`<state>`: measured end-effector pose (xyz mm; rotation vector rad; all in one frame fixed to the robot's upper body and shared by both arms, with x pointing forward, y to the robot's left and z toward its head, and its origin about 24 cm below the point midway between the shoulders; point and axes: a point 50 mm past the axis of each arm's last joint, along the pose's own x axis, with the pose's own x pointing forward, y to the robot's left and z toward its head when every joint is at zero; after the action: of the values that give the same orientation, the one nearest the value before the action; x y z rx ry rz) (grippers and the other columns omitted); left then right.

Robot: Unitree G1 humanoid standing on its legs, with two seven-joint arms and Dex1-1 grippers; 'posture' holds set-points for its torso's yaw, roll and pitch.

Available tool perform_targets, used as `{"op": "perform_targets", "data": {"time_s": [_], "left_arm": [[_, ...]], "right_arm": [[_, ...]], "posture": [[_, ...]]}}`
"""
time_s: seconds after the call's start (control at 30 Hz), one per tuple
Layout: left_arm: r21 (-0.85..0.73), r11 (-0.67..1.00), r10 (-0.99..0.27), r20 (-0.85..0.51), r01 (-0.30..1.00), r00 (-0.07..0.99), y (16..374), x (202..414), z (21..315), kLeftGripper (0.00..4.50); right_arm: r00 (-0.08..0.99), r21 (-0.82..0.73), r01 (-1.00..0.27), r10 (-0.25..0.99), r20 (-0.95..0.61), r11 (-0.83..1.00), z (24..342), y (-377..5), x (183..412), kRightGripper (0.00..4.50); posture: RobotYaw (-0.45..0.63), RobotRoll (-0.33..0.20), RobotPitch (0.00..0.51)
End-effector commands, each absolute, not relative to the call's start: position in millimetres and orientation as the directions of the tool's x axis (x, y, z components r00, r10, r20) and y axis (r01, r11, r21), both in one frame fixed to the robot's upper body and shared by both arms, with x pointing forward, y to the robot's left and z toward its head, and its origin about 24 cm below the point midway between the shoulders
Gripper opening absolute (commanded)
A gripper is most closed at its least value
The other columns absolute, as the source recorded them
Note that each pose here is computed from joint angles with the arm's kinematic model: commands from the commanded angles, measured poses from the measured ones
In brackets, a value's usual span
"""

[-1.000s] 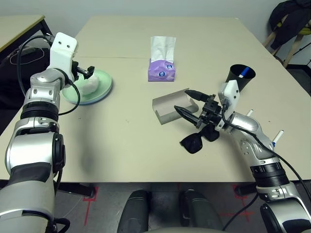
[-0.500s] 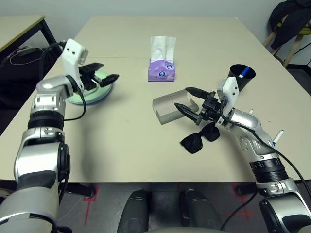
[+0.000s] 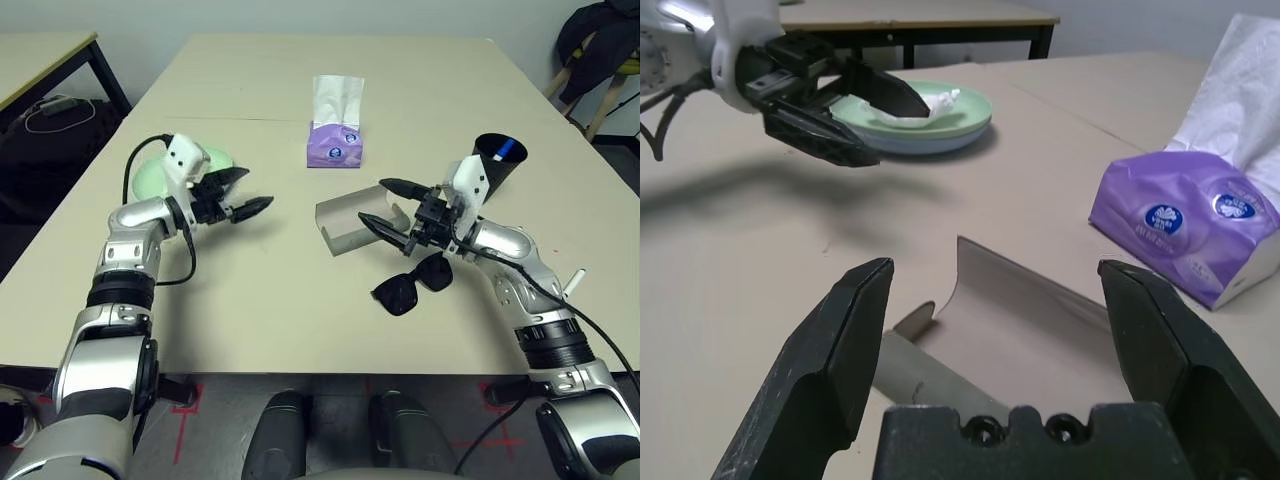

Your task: Organize and tidy the items on the table.

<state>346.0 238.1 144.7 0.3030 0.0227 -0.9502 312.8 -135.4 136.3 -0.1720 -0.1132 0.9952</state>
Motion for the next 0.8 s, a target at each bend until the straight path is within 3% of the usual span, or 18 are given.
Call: {"op": "perform_targets", "data": {"time_s": [0.03,0.3,0.6,0.8], "left_arm": [[0.248,0.420,-0.879,-0.128,0.873,0.459,225.0,336.2,144.9,4.48],[0.319,0.247,-0.949,-0.111,0.915,0.295,199.5,313.7,139.5,4.48],[0.280,0.085,-0.984,-0.126,0.956,0.125,181.2,287.2,125.6,4.48],[0.228,0.049,-0.987,-0.136,0.972,0.082,176.8,282.2,119.3,4.48]], "right_arm": [[0.549,-0.227,-0.820,0.834,-0.056,0.525,144.0,-139.7,315.8,4.50],[0.575,-0.331,-0.805,0.783,-0.237,0.492,154.6,-147.8,309.0,4.50],[0.403,-0.405,-0.887,0.798,-0.448,0.221,160.1,-145.6,289.2,4.50],[0.327,-0.442,-0.895,0.757,-0.566,0.056,167.7,-147.3,284.8,4.50]], "posture": [[0.13,0.000,0.109],[0.13,0.000,0.133],[0.11,0.000,0.163],[0.09,0.000,0.170]]}}
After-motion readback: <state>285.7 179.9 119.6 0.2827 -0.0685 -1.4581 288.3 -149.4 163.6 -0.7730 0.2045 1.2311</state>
